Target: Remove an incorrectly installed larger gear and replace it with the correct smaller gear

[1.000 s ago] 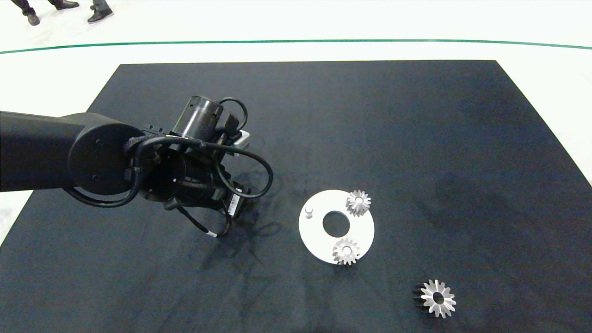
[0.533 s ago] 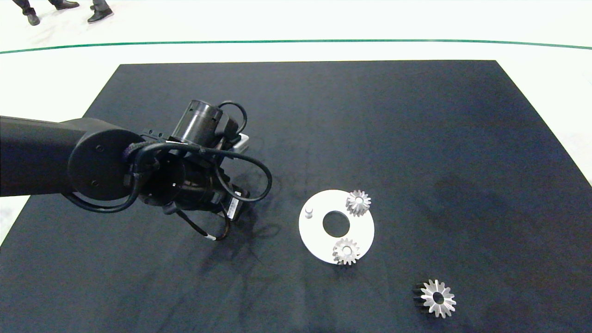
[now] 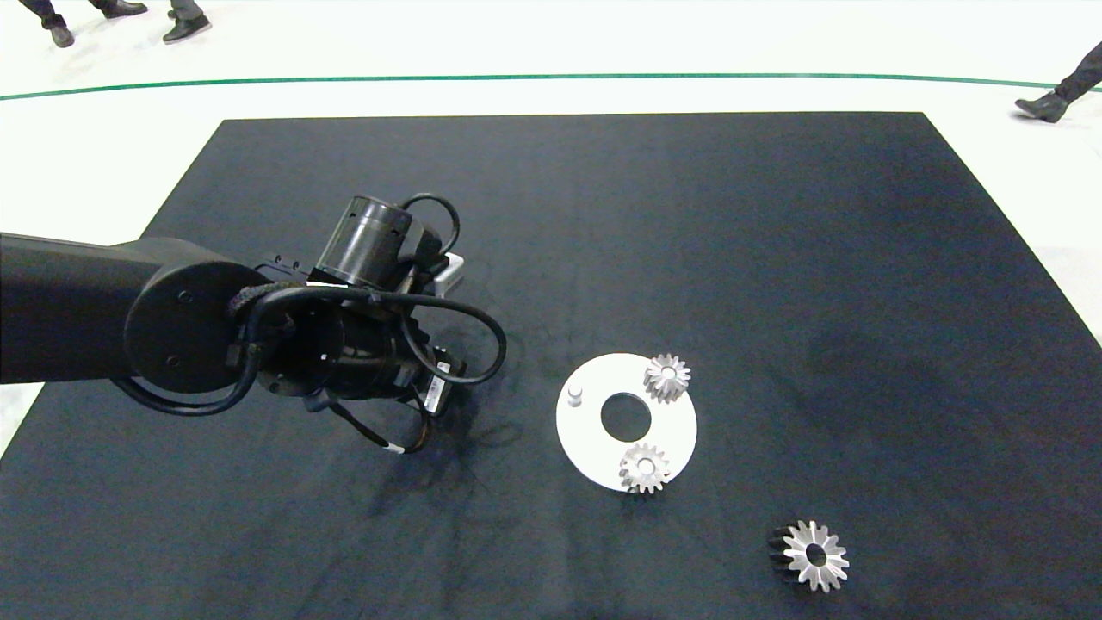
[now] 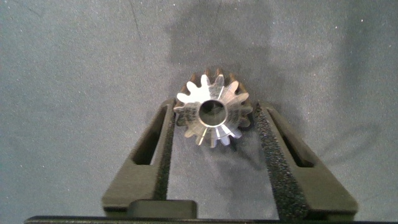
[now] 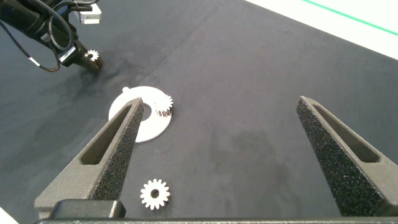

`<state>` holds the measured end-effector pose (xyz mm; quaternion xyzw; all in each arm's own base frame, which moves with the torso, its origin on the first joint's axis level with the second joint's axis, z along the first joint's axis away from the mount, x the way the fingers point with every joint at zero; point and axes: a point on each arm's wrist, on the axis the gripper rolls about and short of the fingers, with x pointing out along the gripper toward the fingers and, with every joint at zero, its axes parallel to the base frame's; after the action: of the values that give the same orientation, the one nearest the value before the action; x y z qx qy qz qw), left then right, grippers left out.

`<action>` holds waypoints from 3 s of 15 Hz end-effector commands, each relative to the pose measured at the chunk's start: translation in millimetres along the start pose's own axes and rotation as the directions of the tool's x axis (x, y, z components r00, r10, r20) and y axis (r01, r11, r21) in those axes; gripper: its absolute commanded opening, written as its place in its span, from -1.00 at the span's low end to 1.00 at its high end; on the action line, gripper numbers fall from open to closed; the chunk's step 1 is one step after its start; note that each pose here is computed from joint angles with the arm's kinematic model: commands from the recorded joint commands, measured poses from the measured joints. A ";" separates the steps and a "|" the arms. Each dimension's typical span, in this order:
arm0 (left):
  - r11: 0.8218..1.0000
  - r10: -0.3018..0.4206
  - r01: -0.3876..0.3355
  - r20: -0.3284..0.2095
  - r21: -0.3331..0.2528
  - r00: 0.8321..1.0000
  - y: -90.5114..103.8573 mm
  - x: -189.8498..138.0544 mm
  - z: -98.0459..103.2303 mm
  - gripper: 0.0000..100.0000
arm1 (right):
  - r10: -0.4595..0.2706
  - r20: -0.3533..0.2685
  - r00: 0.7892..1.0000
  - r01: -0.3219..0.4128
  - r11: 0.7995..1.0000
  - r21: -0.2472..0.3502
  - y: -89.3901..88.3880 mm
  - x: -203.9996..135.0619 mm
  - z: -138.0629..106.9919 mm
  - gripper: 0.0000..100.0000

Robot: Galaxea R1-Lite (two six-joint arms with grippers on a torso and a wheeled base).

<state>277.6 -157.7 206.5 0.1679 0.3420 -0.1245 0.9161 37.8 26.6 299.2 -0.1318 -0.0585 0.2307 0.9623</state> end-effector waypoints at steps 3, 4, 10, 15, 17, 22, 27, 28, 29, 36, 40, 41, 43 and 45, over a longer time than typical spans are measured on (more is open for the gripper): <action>1.000 0.001 -0.001 0.002 0.011 1.000 0.1 -4.6 -3.8 -0.21 | 0.000 -0.005 1.000 0.000 1.000 -0.003 0.4 1.2 -0.2 1.00; 1.000 0.001 -0.001 0.002 0.026 1.000 0.4 -6.3 -7.5 -0.27 | 0.001 -0.006 1.000 -0.001 1.000 -0.003 0.5 1.3 -0.6 1.00; 1.000 0.000 -0.001 0.046 0.027 0.999 1.2 -10.6 -19.5 -0.51 | 0.003 -0.002 1.000 -0.003 1.000 -0.004 0.3 0.4 -0.4 1.00; 0.999 -0.016 0.008 0.169 0.049 0.986 6.9 -54.7 -12.7 -0.69 | 0.005 -0.005 1.000 -0.005 1.000 -0.005 0.7 0.6 -1.2 1.00; 0.997 -0.045 0.032 0.195 0.069 0.980 0.1 -66.8 -12.9 -0.78 | 0.007 -0.007 1.000 -0.007 1.000 -0.006 1.1 1.3 -1.9 1.00; 0.976 -0.167 0.132 0.204 0.171 0.965 -42.5 -70.0 -4.0 -0.92 | 0.004 -0.002 1.000 -0.004 1.000 -0.004 0.5 -0.4 -1.7 1.00; 0.969 -0.201 0.159 0.229 0.192 0.952 -62.1 -63.3 15.7 -0.92 | 0.003 0.001 1.000 -0.003 1.000 -0.011 0.2 -1.0 -1.2 1.00; 0.966 -0.209 0.165 0.224 0.200 0.952 -66.4 -61.4 16.4 -0.92 | 0.003 0.002 1.000 -0.003 1.000 -0.011 0.1 -1.4 -1.2 1.00; 0.965 -0.210 0.166 0.211 0.205 0.955 -68.4 -58.5 16.3 -0.92 | 0.002 0.004 1.000 -0.002 1.000 -0.010 0.0 -1.9 -1.1 1.00; 0.952 -0.241 0.194 0.192 0.237 0.951 -91.1 -47.3 21.2 -0.92 | 0.001 0.008 1.000 -0.001 1.000 -0.011 -0.4 -2.4 -0.5 1.00; 0.949 -0.243 0.197 0.174 0.246 0.954 -98.0 -38.1 21.5 -0.92 | 0.001 0.008 1.000 -0.001 1.000 -0.009 -0.4 -2.4 -0.5 1.00; 0.949 -0.243 0.197 0.170 0.247 0.955 -99.5 -35.5 21.7 -0.92 | 0.001 0.008 1.000 -0.001 1.000 -0.009 -0.4 -2.4 -0.5 1.00; 0.946 -0.242 0.200 0.144 0.255 0.960 -101.1 -32.8 21.9 -0.92 | 0.002 0.010 1.000 -0.002 1.000 -0.009 -0.5 -2.5 -0.1 1.00; 0.944 -0.237 0.200 0.116 0.263 0.965 -101.0 -33.7 24.1 -0.92 | 0.002 0.010 1.000 -0.002 1.000 -0.010 -0.5 -2.5 -0.1 1.00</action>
<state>229.8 -252.7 224.5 0.2316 0.2710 -0.2804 0.8912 35.3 24.6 299.2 -0.1333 -0.0652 0.2323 0.9613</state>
